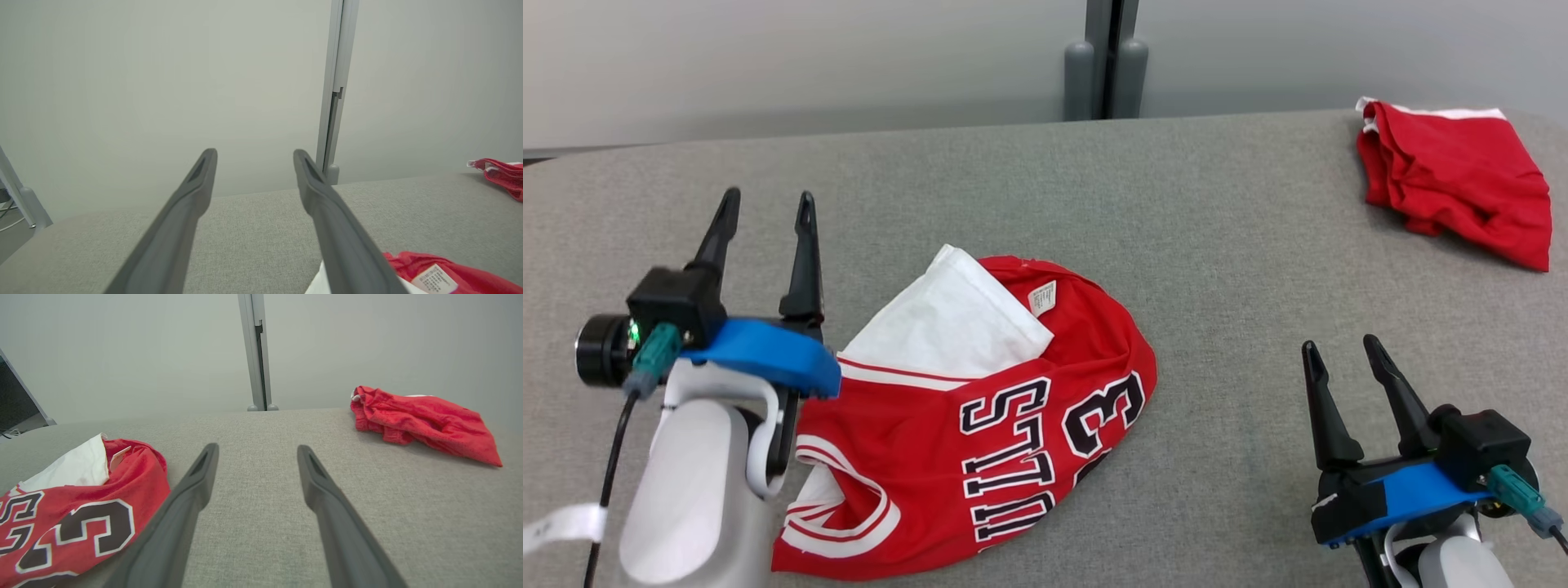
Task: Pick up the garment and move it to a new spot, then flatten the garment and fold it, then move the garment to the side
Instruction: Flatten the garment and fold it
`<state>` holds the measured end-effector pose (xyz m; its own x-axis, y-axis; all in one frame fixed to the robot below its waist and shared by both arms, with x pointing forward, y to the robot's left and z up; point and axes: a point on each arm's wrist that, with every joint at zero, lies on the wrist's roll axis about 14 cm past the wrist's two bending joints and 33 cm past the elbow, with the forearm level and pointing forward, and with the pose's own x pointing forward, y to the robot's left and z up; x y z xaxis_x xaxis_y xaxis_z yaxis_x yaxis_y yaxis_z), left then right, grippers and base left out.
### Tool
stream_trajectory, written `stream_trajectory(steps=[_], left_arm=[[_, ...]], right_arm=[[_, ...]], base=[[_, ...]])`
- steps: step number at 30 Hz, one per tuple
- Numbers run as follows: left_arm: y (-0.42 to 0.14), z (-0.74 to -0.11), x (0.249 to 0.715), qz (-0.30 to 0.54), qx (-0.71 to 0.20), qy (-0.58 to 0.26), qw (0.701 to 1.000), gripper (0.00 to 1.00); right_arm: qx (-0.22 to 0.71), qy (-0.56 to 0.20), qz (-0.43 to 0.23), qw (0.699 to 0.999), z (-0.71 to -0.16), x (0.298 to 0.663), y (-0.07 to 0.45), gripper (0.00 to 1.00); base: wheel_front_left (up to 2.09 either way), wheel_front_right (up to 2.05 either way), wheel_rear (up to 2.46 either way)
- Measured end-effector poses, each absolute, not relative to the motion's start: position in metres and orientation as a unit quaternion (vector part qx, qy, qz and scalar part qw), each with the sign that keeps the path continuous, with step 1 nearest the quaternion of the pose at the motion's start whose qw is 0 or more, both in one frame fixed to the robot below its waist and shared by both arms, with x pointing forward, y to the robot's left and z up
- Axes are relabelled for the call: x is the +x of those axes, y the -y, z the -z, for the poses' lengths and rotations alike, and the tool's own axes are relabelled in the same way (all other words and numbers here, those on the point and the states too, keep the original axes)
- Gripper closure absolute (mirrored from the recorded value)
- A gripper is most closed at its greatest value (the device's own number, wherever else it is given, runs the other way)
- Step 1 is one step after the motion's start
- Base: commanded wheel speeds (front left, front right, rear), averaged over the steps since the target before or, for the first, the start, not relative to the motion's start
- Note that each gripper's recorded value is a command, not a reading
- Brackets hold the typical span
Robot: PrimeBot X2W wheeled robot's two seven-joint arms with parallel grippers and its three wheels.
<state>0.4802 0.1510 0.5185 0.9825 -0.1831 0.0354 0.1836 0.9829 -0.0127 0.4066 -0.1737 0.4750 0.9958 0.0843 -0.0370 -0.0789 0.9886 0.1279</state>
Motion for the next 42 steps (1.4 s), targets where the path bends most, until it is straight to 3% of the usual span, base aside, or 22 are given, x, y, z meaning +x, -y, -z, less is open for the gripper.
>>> stream_trajectory(steps=[12, 26, 35, 36, 38, 39, 42], left_arm=[[-0.126, -0.448, 0.499, 0.140, -0.003, -0.120, 0.983, 0.00], [-0.128, -0.358, 0.457, 0.161, 0.013, -0.285, 0.945, 0.00], [-0.125, -0.341, 0.445, 0.176, 0.024, -0.323, 0.929, 0.00], [-0.124, -0.341, 0.445, 0.178, 0.022, -0.326, 0.928, 0.10], [-0.122, -0.340, 0.443, 0.182, 0.024, -0.334, 0.925, 0.95], [-0.122, -0.339, 0.442, 0.184, 0.027, -0.337, 0.923, 1.00], [-0.119, -0.339, 0.439, 0.190, 0.029, -0.341, 0.920, 1.00]], right_arm=[[0.060, -0.039, -0.035, 0.997, -0.459, 0.421, 0.179, 0.00], [0.057, -0.042, -0.035, 0.997, -0.455, 0.429, 0.180, 0.00], [0.058, -0.040, -0.029, 0.997, -0.456, 0.428, 0.184, 0.00], [0.058, -0.039, -0.029, 0.997, -0.456, 0.428, 0.185, 0.00], [0.058, -0.037, -0.029, 0.997, -0.458, 0.428, 0.185, 0.00], [0.058, -0.035, -0.029, 0.997, -0.459, 0.428, 0.185, 0.00], [0.058, -0.032, -0.030, 0.997, -0.461, 0.428, 0.184, 0.00]], base=[[0.00, 0.00, 0.00], [0.00, 0.00, 0.00], [0.00, 0.00, 0.00], [0.00, 0.00, 0.00], [0.00, 0.00, 0.00], [0.00, 0.00, 0.00], [0.00, 0.00, 0.00]])
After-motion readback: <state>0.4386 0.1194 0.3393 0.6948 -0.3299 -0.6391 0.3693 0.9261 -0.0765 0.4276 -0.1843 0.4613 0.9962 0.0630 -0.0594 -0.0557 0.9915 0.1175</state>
